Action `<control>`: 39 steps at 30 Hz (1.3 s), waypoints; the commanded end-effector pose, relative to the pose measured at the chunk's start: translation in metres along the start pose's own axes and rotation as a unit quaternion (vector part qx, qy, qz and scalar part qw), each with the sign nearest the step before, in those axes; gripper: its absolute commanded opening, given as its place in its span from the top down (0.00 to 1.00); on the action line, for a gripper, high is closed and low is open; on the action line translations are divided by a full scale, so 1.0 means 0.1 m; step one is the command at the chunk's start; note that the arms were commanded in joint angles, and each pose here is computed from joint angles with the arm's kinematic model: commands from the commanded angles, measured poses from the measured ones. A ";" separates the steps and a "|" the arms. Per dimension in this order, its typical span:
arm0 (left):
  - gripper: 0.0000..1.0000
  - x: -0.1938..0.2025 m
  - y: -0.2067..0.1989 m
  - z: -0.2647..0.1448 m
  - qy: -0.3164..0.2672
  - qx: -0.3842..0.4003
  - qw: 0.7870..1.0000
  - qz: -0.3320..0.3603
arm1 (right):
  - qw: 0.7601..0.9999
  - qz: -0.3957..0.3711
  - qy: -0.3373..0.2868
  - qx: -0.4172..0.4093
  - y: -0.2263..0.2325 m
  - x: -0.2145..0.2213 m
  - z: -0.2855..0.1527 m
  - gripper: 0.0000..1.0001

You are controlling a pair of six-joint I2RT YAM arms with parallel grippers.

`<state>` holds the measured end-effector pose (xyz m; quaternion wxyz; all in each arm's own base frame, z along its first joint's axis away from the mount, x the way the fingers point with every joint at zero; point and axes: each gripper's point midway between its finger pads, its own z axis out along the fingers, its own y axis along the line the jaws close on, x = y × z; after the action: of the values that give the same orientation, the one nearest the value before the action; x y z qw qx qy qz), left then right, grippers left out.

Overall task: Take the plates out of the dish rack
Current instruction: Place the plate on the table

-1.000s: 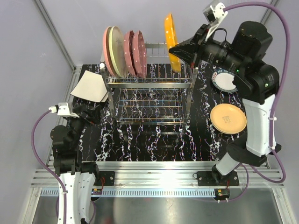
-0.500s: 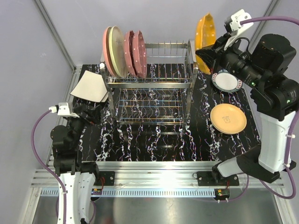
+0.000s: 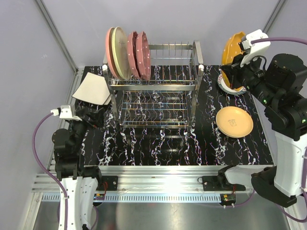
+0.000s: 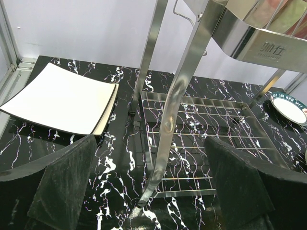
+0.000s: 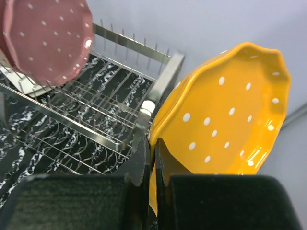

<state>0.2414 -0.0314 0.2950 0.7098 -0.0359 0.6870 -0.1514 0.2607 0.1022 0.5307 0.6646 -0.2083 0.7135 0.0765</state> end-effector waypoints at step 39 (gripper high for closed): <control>0.01 -0.02 -0.20 0.05 0.000 0.052 0.999 -0.002 | 0.989 -0.075 0.123 0.045 -0.53 1.42 0.19 1.00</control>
<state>0.2405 -0.0438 0.2938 0.7027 -0.0172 0.6897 -0.1737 0.2962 0.0293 0.3464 0.4938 -0.2048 0.8450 -0.0146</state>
